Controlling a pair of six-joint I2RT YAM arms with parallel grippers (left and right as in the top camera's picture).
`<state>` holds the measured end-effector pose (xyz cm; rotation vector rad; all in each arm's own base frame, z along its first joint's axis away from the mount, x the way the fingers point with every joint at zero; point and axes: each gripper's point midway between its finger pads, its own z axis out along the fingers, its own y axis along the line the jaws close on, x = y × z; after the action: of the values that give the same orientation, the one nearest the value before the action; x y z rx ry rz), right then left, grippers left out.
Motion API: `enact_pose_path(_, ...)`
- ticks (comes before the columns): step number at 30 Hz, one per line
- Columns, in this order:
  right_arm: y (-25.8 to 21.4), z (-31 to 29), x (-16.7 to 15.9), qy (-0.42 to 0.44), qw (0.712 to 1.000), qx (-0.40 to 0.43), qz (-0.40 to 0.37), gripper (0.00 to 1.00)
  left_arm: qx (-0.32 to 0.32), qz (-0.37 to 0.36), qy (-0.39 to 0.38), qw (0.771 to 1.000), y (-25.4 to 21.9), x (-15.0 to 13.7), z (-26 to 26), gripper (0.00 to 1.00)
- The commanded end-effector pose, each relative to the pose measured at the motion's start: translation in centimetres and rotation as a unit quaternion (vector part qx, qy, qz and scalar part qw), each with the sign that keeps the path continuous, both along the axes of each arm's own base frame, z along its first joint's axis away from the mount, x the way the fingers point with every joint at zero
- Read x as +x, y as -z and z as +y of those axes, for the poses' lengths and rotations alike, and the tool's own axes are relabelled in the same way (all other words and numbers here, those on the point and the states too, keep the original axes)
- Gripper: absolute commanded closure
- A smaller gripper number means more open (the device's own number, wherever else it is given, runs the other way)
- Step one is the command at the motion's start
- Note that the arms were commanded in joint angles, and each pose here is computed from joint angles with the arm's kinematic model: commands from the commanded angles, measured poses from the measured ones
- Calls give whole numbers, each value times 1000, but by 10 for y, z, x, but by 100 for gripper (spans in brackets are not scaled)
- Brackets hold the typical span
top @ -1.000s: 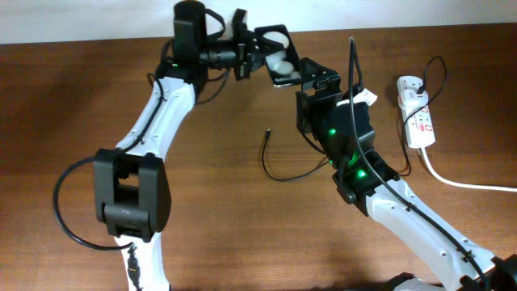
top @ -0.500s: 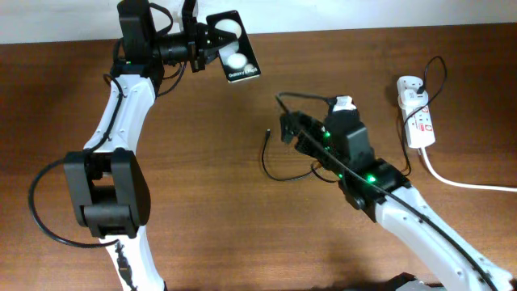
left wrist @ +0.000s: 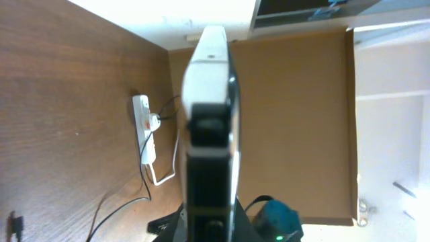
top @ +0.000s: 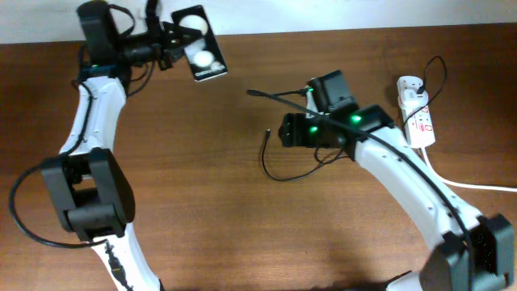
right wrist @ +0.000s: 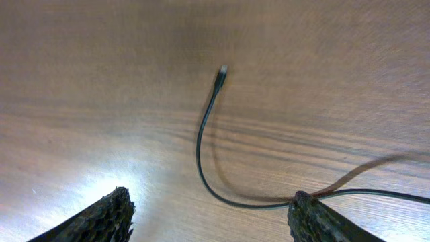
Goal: Plug charger to phone and switch on socket
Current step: 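Lower the right gripper to the black cable's USB-C end and grasp it, then lift the cable end with the right gripper toward the phone's bottom port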
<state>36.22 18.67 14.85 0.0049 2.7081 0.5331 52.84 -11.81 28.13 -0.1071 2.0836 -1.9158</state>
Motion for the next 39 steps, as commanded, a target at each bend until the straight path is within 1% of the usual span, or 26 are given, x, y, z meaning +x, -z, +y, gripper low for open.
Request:
enact_pose_path(1, 12, 17, 18, 18, 1000, 15, 16, 28, -3, -21, -3, 1000, -5, 0, 27, 100)
enact_pose_path(2, 21, 24, 24, 22, 999, 26, 26, 41, -2, -23, -17, 1000, -5, 2, 41, 100)
enact_pose_path(3, 27, 26, 27, 23, 999, 27, 27, 46, -1, -24, -22, 999, -5, 3, 47, 100)
enact_pose_path(4, 35, 28, 30, 33, 998, 30, 35, 48, -1, -24, -31, 999, -4, 4, 56, 100)
enact_pose_path(8, 63, 51, 40, 26, 998, 35, 35, 53, -3, -35, -16, 999, -4, -1, 56, 100)
enact_pose_path(10, 73, 55, 43, 45, 998, 33, 39, 55, -3, -35, -16, 999, -4, -2, 56, 100)
enact_pose_path(14, 97, 56, 43, 47, 997, 25, 58, 58, -5, -35, -11, 999, -5, -3, 56, 100)
enact_pose_path(16, 112, 59, 42, 45, 996, 20, 70, 61, -6, -35, -9, 999, -5, -4, 56, 100)
enact_pose_path(20, 130, 75, 40, 29, 997, 17, 68, 64, -6, -36, -8, 999, -5, -4, 56, 100)
enact_pose_path(21, 134, 74, 40, 30, 997, 14, 71, 66, -7, -36, -7, 999, -6, -5, 56, 100)
enact_pose_path(24, 136, 71, 42, 36, 997, 5, 65, 67, -7, -36, -5, 999, -6, -5, 56, 100)
enact_pose_path(28, 135, 71, 47, 40, 998, 5, 56, 76, -7, -36, -4, 999, -6, -5, 55, 100)
enact_pose_path(30, 138, 65, 50, 60, 997, -8, 51, 78, -7, -36, -5, 999, -6, -5, 55, 100)
enact_pose_path(33, 154, 63, 48, 69, 995, -14, 67, 78, -7, -36, -4, 999, -6, -5, 55, 100)
enact_pose_path(36, 160, 65, 50, 67, 995, -10, 67, 79, -7, -36, -4, 999, -6, -5, 55, 100)
enact_pose_path(38, 162, 65, 49, 67, 995, -12, 69, 85, -7, -36, -5, 999, -6, -5, 55, 100)
enact_pose_path(39, 162, 65, 49, 67, 995, -12, 69, 91, -7, -36, -5, 999, -6, -5, 55, 100)
